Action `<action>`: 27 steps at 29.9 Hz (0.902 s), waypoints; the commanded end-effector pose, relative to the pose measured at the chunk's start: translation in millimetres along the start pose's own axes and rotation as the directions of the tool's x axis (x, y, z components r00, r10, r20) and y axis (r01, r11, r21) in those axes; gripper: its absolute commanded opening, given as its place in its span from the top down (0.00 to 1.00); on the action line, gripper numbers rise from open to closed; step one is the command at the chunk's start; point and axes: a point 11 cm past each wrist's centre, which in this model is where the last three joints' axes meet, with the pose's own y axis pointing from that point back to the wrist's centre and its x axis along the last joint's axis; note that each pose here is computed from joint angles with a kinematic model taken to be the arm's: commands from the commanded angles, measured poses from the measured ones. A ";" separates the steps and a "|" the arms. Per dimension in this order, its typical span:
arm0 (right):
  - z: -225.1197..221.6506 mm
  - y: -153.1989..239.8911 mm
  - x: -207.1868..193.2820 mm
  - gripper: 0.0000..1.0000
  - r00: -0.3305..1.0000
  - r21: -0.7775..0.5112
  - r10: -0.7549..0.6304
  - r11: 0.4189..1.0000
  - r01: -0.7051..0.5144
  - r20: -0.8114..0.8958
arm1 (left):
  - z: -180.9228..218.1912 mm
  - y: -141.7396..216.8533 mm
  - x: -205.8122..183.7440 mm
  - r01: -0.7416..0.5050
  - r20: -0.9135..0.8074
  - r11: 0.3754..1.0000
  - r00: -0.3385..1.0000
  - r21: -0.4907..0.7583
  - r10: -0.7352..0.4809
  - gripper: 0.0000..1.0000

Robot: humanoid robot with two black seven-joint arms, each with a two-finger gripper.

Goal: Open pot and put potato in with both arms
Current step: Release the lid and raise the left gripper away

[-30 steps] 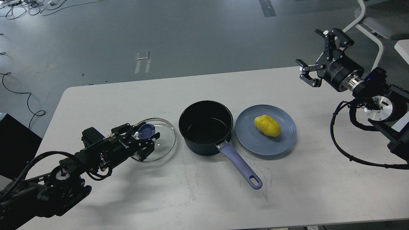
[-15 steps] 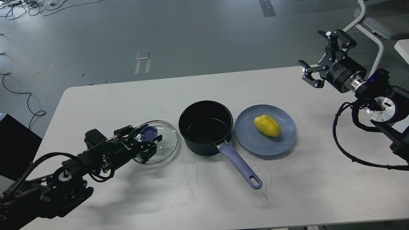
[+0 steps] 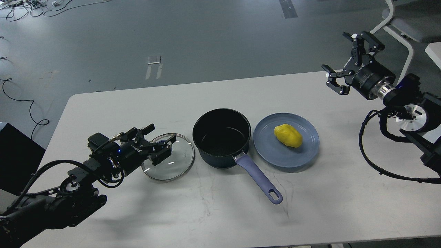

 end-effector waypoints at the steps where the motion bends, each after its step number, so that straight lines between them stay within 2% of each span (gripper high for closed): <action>1: -2.4 -1.3 -3.0 0.00 1.000 0.001 -0.012 1.000 0.012 -0.009 | -3.1 -14.8 41.7 -0.121 -0.092 0.992 0.988 0.033 0.124 0.02; 5: -5.6 -3.4 -6.7 0.00 0.998 -0.003 -0.028 1.000 0.027 -0.054 | -3.6 -27.9 83.5 -0.237 -0.205 0.969 0.947 0.071 0.247 0.02; 7: -2.8 -2.8 -9.8 0.00 0.987 -0.040 -0.054 0.998 0.049 -0.154 | -3.0 -38.6 109.9 -0.273 -0.318 0.957 0.903 0.093 0.289 0.02; 9: -1.4 -4.0 -22.0 0.00 0.947 -0.078 -0.120 0.992 0.101 -0.299 | -2.8 -50.6 146.1 -0.332 -0.485 0.933 0.799 0.137 0.356 0.02; 13: 1.3 -1.7 -28.6 0.00 0.869 -0.142 -0.182 0.981 0.131 -0.460 | -0.8 -64.3 183.6 -0.373 -0.687 0.910 0.615 0.180 0.388 0.02; 15: 3.3 -3.1 -35.2 0.00 0.781 -0.192 -0.233 0.970 0.147 -0.580 | 3.2 -78.9 180.3 -0.294 -0.827 0.925 0.436 0.243 0.356 0.02; 17: 5.7 -0.3 -36.7 0.00 0.690 -0.235 -0.269 0.961 0.147 -0.671 | 0.1 -83.0 185.1 -0.247 -0.882 0.922 0.300 0.297 0.364 0.02; 19: 6.0 3.8 -39.2 0.00 0.613 -0.269 -0.305 0.951 0.154 -0.729 | -1.6 -84.0 191.4 -0.229 -0.902 0.922 0.233 0.312 0.363 0.02; 21: 7.6 14.2 -44.1 0.00 0.419 -0.342 -0.384 0.923 0.176 -0.823 | 1.8 -86.0 205.2 -0.223 -0.936 0.934 0.155 0.279 0.316 0.02; 24: 17.8 22.2 -55.5 0.00 0.241 -0.414 -0.461 0.883 0.220 -0.854 | 4.0 -86.9 209.2 -0.212 -0.951 0.944 0.128 0.252 0.282 0.02; 27: 29.3 28.7 -52.5 0.00 0.088 -0.487 -0.510 0.851 0.196 -0.855 | 3.4 -85.6 208.1 -0.202 -0.954 0.949 0.130 0.243 0.272 0.02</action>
